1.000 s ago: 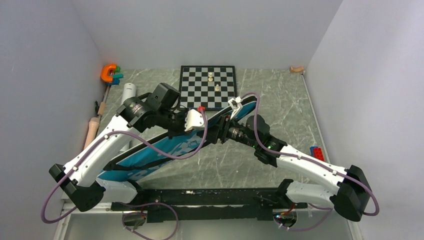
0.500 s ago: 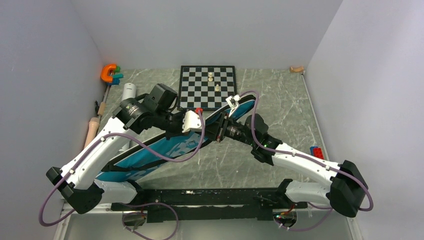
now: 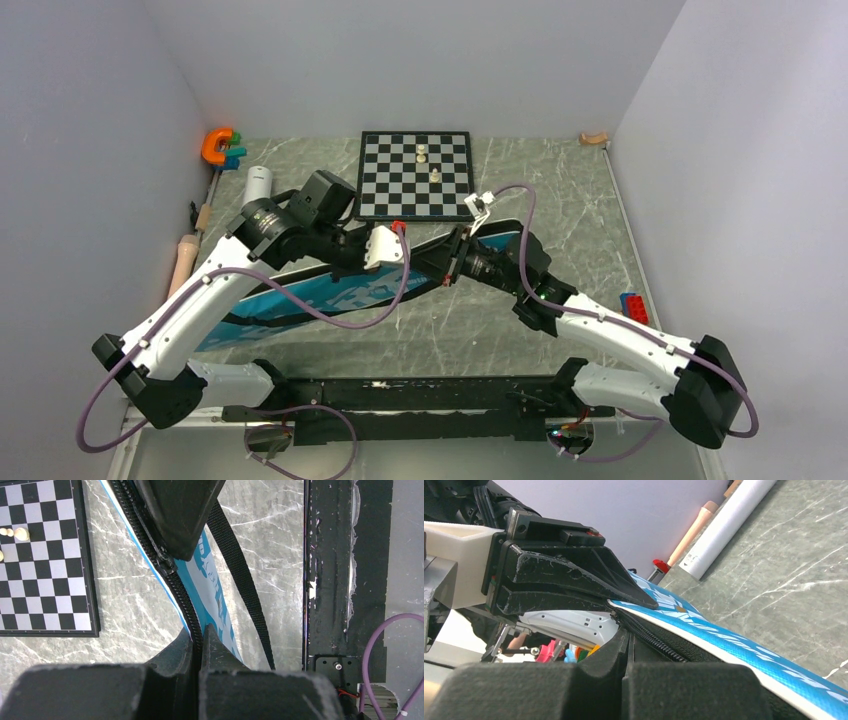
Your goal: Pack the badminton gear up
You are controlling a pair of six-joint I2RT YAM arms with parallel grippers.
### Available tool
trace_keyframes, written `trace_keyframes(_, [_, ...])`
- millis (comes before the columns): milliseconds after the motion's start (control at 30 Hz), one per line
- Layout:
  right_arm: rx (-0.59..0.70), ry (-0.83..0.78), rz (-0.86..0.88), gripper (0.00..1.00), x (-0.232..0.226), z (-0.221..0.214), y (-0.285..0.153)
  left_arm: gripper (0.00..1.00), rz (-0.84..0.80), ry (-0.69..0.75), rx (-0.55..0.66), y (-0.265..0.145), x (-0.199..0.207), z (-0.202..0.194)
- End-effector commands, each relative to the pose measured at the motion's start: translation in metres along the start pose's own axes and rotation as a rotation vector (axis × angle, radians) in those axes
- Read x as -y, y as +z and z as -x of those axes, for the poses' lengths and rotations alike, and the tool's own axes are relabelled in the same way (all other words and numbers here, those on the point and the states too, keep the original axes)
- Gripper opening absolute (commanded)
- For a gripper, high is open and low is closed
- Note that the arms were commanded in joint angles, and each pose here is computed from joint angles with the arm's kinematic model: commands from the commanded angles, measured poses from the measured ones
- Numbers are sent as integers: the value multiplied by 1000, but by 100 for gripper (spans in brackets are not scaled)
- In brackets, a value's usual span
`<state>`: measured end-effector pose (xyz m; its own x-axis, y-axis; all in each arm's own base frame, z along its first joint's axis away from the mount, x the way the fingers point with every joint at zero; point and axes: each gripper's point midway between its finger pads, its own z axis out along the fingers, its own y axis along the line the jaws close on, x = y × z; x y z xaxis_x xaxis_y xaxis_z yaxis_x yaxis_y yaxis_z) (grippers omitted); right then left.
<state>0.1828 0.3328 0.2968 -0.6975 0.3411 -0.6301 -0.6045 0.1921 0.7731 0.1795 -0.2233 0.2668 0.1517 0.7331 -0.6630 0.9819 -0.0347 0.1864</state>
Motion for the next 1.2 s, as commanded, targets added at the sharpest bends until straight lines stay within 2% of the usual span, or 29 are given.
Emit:
trace_keyframes(0, [66,-9,29,0,-9,13,-7,0,-12,58,69,-9,8,16])
trace_keyframes(233, [64,-19,0,0,-4,8,-23,0,-7,59,69,-9,7,17])
trace_keyframes(333, [16,-16,8,0,-4,-2,-26,0,-3,62,73,-10,6,18])
trace_keyframes(467, [-25,1,17,47,-4,-11,-27,0,-1,67,75,-11,5,20])
trace_keyframes(533, [-7,-12,12,63,-5,-8,-31,0,0,68,76,-13,5,20])
trace_keyframes(567, [3,-12,5,66,-4,-7,-33,0,1,67,76,-13,5,21])
trace_keyframes(667, [42,1,22,67,-6,1,-33,0,0,68,75,-13,6,20])
trace_keyframes(867, [-9,29,64,62,-9,1,-8,0,5,68,82,-16,4,24])
trace_keyframes(1167, [34,36,111,54,-12,9,5,0,-3,66,86,-14,5,24])
